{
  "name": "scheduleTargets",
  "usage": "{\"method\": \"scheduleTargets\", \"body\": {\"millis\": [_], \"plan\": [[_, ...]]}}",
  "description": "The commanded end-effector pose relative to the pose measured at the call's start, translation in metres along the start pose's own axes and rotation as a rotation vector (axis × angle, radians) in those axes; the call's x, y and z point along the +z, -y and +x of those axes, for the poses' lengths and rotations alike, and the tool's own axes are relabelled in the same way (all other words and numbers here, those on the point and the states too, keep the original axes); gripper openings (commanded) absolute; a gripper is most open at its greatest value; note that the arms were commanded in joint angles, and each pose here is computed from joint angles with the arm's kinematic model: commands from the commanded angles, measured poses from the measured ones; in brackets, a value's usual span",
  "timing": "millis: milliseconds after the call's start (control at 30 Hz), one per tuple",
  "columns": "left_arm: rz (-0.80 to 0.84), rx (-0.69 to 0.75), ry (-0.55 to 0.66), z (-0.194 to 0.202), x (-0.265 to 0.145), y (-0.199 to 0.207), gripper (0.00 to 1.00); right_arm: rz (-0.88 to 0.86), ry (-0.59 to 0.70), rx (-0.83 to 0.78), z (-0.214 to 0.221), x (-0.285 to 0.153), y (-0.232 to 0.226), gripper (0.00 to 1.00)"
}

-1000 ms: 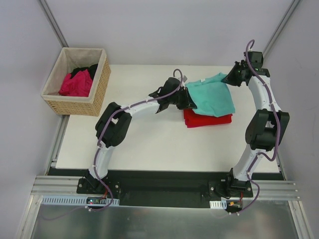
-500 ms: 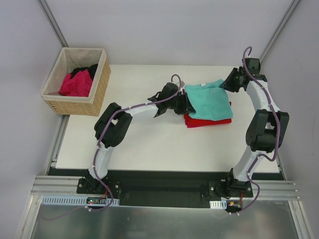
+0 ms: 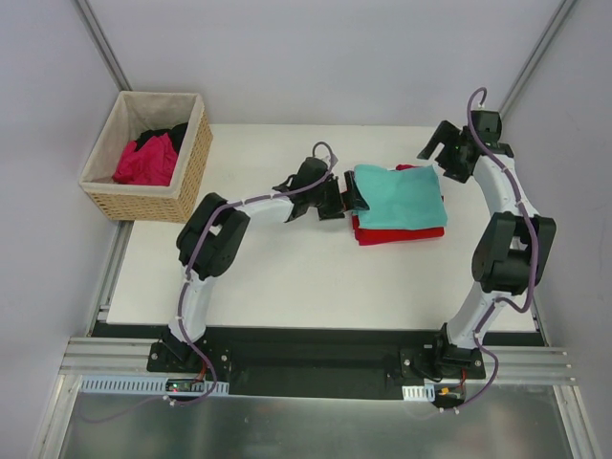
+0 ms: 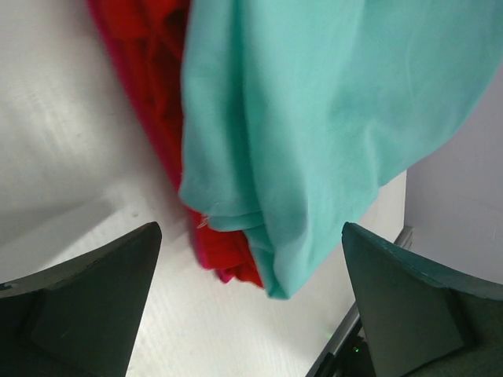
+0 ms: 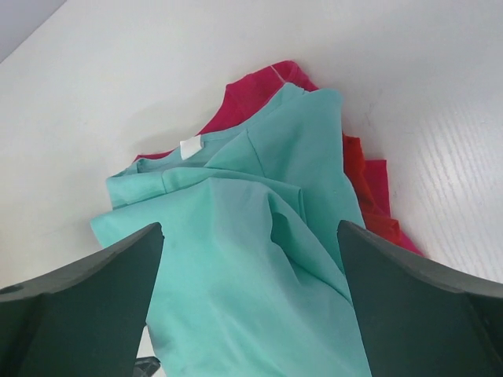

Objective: Fold and stack the t-shirts

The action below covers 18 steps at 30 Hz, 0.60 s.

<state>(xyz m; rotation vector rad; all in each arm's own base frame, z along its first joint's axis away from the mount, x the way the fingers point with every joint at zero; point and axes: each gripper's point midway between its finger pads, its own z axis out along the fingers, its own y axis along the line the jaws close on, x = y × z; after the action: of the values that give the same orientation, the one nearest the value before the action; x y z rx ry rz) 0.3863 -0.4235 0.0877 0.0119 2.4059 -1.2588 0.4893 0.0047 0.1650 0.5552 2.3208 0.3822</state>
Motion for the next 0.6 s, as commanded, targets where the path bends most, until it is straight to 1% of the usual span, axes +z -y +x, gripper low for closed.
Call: {"method": "scheduleTargets", "body": {"millis": [0, 33, 67, 100, 133, 167, 200, 300, 333, 400, 433, 467, 500, 567], "plan": [[0.021, 0.061, 0.108, -0.031, -0.049, 0.022, 0.99, -0.048, 0.187, -0.086, -0.043, -0.062, -0.035, 0.97], [0.012, 0.064, 0.127, -0.035, -0.059, 0.023, 0.99, -0.054, 0.19, -0.101, -0.042, -0.07, -0.041, 0.97], [0.013, 0.078, 0.156, -0.041, -0.078, 0.03, 0.99, -0.071, 0.197, -0.122, -0.041, -0.077, -0.051, 0.97], [-0.042, 0.086, 0.16, -0.041, -0.088, 0.021, 0.99, -0.099, 0.208, -0.155, -0.037, -0.088, -0.067, 0.97], [-0.06, 0.095, 0.17, -0.042, -0.099, 0.021, 0.99, -0.11, 0.204, -0.174, -0.032, -0.094, -0.076, 0.97], [-0.066, 0.105, 0.188, -0.042, -0.118, 0.026, 0.99, -0.127, 0.2, -0.188, -0.027, -0.098, -0.084, 0.97], [-0.106, 0.1, 0.202, -0.045, -0.132, 0.016, 0.99, -0.153, 0.185, -0.213, -0.015, -0.101, -0.098, 0.96], [-0.149, 0.127, 0.267, -0.043, -0.175, 0.011, 0.99, -0.216, 0.159, -0.26, 0.015, -0.113, -0.123, 0.97], [-0.212, 0.107, 0.259, -0.036, -0.186, -0.004, 0.99, -0.232, 0.172, -0.263, 0.019, -0.121, -0.129, 0.97], [-0.237, 0.112, 0.27, -0.027, -0.208, -0.01, 0.99, -0.259, 0.131, -0.285, 0.045, -0.12, -0.138, 0.97], [-0.254, 0.104, 0.295, -0.027, -0.224, -0.011, 0.99, -0.272, 0.122, -0.293, 0.052, -0.122, -0.141, 0.97], [-0.277, 0.101, 0.282, -0.017, -0.227, -0.022, 0.99, -0.275, 0.107, -0.304, 0.064, -0.123, -0.141, 0.96], [-0.29, 0.103, 0.29, -0.013, -0.233, -0.025, 0.99, -0.291, 0.092, -0.324, 0.076, -0.126, -0.147, 0.97], [-0.319, 0.1, 0.298, -0.001, -0.245, -0.035, 0.99, -0.282, 0.067, -0.344, 0.094, -0.126, -0.144, 0.97]]}}
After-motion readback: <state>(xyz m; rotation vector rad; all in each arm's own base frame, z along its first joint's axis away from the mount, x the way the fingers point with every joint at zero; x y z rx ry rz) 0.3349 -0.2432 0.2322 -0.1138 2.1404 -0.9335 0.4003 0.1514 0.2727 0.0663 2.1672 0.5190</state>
